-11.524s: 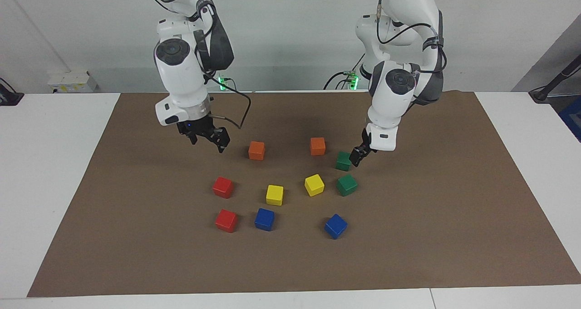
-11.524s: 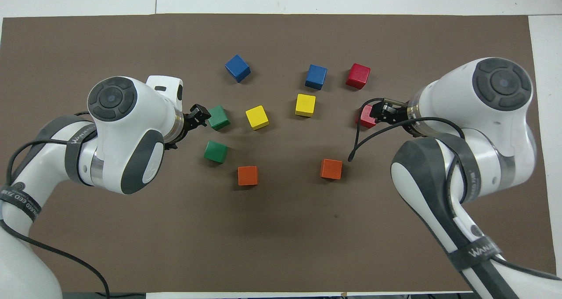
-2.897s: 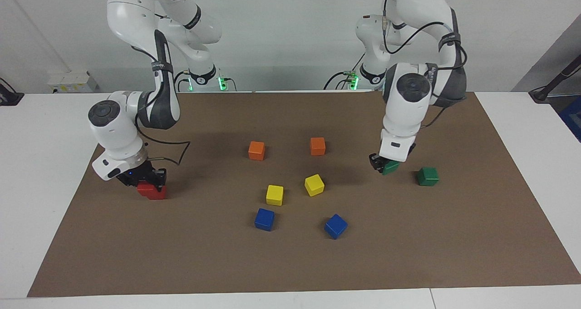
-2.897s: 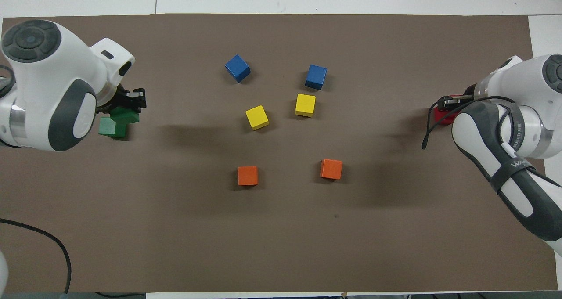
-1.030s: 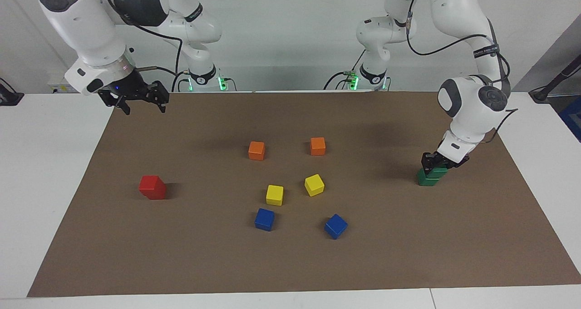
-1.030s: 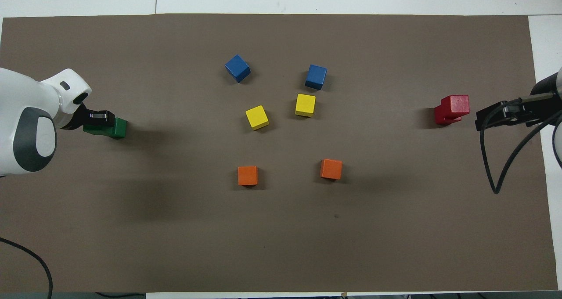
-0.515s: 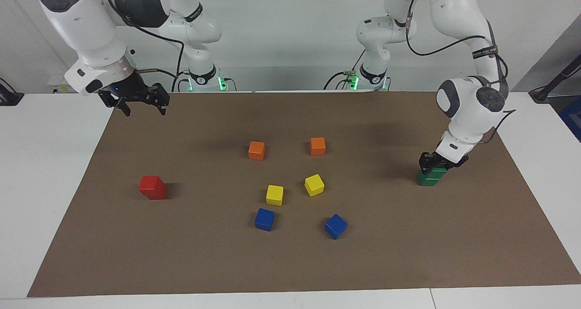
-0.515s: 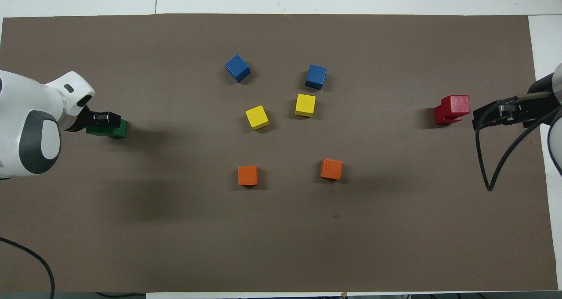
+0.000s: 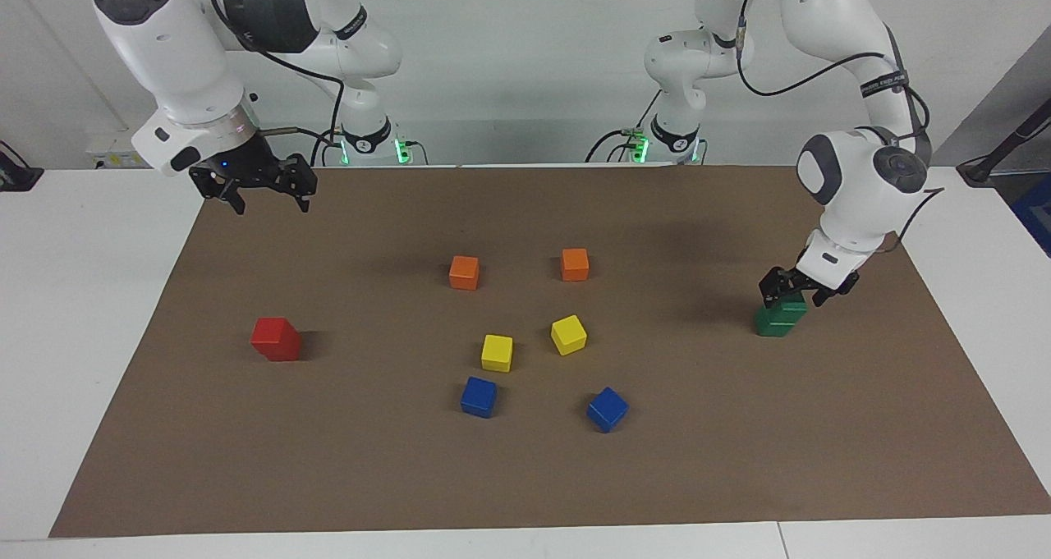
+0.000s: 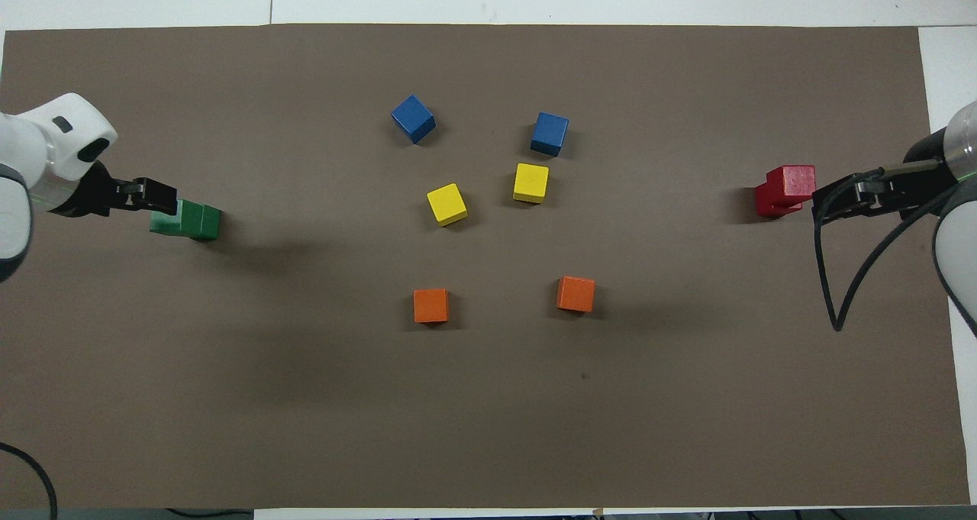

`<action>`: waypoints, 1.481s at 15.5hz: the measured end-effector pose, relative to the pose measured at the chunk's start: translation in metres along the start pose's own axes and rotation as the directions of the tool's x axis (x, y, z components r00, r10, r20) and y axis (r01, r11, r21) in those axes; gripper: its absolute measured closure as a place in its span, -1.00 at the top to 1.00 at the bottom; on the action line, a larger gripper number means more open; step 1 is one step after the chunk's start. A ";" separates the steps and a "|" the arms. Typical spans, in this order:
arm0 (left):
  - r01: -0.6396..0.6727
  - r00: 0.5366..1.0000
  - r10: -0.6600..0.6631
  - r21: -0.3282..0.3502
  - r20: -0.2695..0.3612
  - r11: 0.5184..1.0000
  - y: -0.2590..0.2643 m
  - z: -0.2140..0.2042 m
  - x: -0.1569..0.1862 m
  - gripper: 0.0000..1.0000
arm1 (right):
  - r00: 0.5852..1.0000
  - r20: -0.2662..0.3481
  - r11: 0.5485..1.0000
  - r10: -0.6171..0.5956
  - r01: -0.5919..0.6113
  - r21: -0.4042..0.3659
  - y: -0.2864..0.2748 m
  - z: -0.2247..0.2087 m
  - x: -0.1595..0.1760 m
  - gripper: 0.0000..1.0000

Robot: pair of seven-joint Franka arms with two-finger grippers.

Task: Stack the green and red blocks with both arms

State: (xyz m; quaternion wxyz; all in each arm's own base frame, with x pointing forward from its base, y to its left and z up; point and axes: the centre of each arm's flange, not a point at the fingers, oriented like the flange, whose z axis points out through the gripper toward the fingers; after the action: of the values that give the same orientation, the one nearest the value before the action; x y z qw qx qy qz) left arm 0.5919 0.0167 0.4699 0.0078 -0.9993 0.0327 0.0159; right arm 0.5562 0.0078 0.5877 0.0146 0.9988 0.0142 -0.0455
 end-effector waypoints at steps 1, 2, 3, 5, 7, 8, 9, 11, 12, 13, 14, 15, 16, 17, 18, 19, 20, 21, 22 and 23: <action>-0.001 1.000 0.001 0.001 0.004 1.000 0.001 -0.027 -0.007 1.00 | 1.000 0.000 1.000 0.001 -0.001 0.000 0.000 0.000 0.000 1.00; -0.002 1.000 0.002 0.003 0.004 1.000 0.003 -0.051 -0.016 1.00 | 1.000 0.000 1.000 0.001 -0.001 0.000 0.001 0.000 0.000 1.00; -0.002 1.000 0.002 0.005 0.006 1.000 0.005 -0.069 -0.026 1.00 | 1.000 0.000 1.000 0.002 -0.002 0.000 0.001 0.000 0.000 1.00; -0.004 1.000 0.004 0.007 0.022 1.000 0.008 -0.093 -0.046 1.00 | 1.000 -0.001 1.000 0.002 -0.002 0.000 0.001 0.000 0.000 1.00; -0.011 0.999 0.010 0.007 0.033 1.000 0.013 -0.101 -0.057 1.00 | 1.000 -0.002 1.000 0.002 -0.002 0.000 0.001 -0.001 0.000 1.00; -0.016 0.999 0.016 0.007 0.038 1.000 0.017 -0.099 -0.057 1.00 | 1.000 -0.003 1.000 0.002 -0.002 0.000 0.001 -0.002 -0.001 1.00; -0.024 0.999 0.023 0.007 0.044 1.000 0.023 -0.095 -0.057 1.00 | 1.000 -0.007 1.000 0.001 -0.001 0.000 0.001 -0.003 -0.002 1.00; -0.035 0.998 0.035 0.008 0.050 0.999 0.036 -0.092 -0.056 1.00 | 1.000 -0.017 1.000 -0.003 0.003 -0.001 -0.002 -0.009 -0.005 1.00; -0.033 0.998 0.033 0.009 0.050 0.999 0.040 -0.092 -0.056 1.00 | 1.000 -0.022 1.000 -0.006 0.006 0.000 -0.004 -0.012 -0.007 1.00; -0.026 0.998 0.025 0.009 0.050 1.000 0.042 -0.092 -0.056 1.00 | 1.000 -0.025 1.000 -0.006 0.006 0.000 -0.004 -0.013 -0.009 1.00; -0.017 0.999 0.016 0.010 0.050 1.000 0.043 -0.092 -0.056 1.00 | 1.000 -0.023 1.000 -0.004 0.004 0.001 -0.002 -0.013 -0.010 1.00; -0.007 0.999 0.006 0.009 0.050 1.000 0.043 -0.092 -0.056 1.00 | 1.000 -0.022 1.000 -0.005 0.005 0.004 -0.001 -0.010 -0.011 1.00; 0.001 0.999 -0.001 0.009 0.050 1.000 0.040 -0.092 -0.056 1.00 | 1.000 -0.028 1.000 -0.009 0.009 0.007 0.001 -0.008 -0.010 1.00; 0.006 0.999 -0.006 0.008 0.050 1.000 0.038 -0.092 -0.056 1.00 | 0.999 -0.032 1.000 -0.011 0.011 0.009 0.003 -0.005 -0.010 1.00; 0.010 0.999 -0.010 0.008 0.050 1.000 0.036 -0.092 -0.056 1.00 | 0.999 -0.035 1.000 -0.011 0.011 0.009 0.004 -0.004 -0.009 1.00; 0.012 0.999 -0.012 0.008 0.050 1.000 0.034 -0.092 -0.056 1.00 | 0.999 -0.036 1.000 -0.010 0.010 0.010 0.005 -0.003 -0.009 1.00; 0.013 0.999 -0.013 0.008 0.049 1.000 0.034 -0.092 -0.056 1.00 | 0.999 -0.036 1.000 -0.009 0.009 0.010 0.005 -0.002 -0.009 1.00; 0.013 0.999 -0.013 0.008 0.048 1.000 0.035 -0.093 -0.056 1.00 | 0.999 -0.038 1.000 -0.009 0.009 0.010 0.005 -0.003 -0.009 1.00; 0.012 0.999 -0.012 0.008 0.045 1.000 0.036 -0.094 -0.056 1.00 | 0.999 -0.046 1.000 -0.008 0.009 0.010 0.005 -0.003 -0.008 1.00; 0.012 0.999 -0.012 0.008 0.037 1.000 0.036 -0.098 -0.055 1.00 | 0.998 -0.060 1.000 -0.008 0.008 0.010 0.006 -0.004 -0.007 1.00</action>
State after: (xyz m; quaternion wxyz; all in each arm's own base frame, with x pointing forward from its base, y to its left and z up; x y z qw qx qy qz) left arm 0.5374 -0.0174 0.5694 0.0124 -0.9990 0.0266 0.0343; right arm 0.5499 0.0022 0.5930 0.0090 0.9997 0.0184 -0.0155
